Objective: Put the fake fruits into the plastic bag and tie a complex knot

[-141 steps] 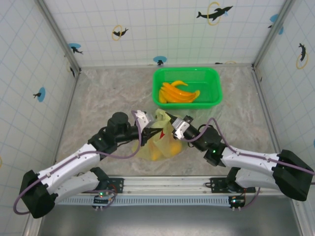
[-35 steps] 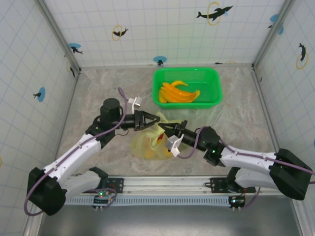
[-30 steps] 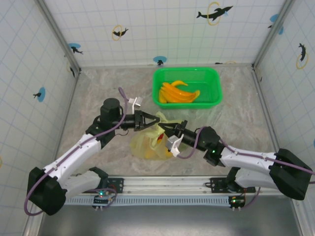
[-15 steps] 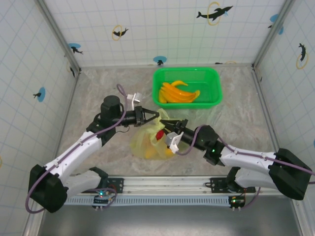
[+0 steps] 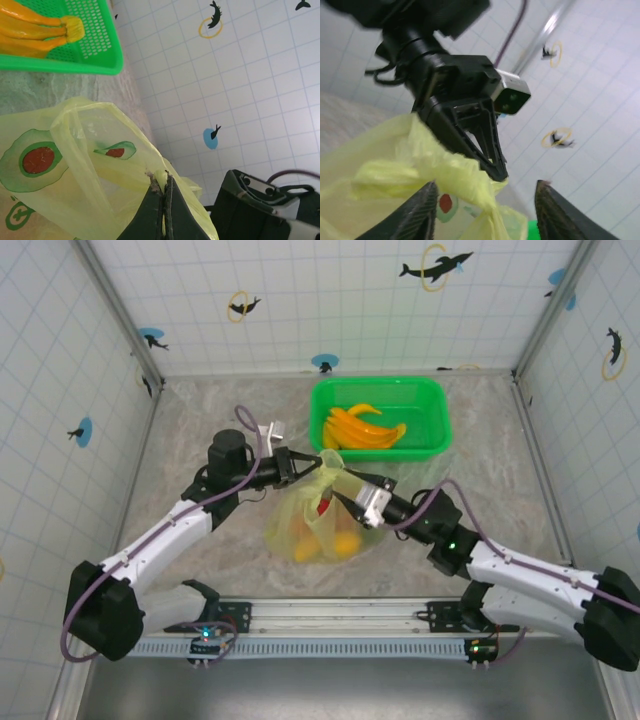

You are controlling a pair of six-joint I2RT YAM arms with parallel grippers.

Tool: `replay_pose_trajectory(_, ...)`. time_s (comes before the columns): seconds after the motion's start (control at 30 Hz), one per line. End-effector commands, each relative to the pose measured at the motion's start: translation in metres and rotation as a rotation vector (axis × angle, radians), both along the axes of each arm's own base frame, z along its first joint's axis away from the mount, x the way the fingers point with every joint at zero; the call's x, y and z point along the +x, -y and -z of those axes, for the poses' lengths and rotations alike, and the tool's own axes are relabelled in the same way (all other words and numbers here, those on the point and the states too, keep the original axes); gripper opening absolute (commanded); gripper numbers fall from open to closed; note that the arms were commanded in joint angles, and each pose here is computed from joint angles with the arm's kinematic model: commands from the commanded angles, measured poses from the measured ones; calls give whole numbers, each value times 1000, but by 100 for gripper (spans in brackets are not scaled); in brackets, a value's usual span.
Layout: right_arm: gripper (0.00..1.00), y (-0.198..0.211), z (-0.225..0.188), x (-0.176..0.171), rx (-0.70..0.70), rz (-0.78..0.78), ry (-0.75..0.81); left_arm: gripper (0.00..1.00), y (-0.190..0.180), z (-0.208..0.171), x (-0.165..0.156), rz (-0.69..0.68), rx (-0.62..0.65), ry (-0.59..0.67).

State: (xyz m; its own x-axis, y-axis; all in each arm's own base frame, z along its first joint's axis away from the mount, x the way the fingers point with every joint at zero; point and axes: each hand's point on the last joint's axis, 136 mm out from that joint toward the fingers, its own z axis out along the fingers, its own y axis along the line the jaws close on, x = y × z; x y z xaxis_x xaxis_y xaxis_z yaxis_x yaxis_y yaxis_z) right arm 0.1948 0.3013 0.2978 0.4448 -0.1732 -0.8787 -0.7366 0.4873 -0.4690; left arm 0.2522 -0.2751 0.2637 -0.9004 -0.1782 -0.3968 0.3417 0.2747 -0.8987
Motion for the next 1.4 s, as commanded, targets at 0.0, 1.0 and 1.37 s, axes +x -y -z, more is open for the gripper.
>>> replay_pose_trajectory(0.0, 31, -3, -3, 10, 97, 20, -426, 0, -2, -15, 6, -18, -20, 69)
replay_pose_trajectory(1.0, 53, -55, 40, -25, 101, -126, -820, 0, -8, -21, 8, -50, 18, 127)
replay_pose_trajectory(1.37, 51, -65, 32, -16, 116, -117, -797, 0, -10, -31, 5, -49, 20, 160)
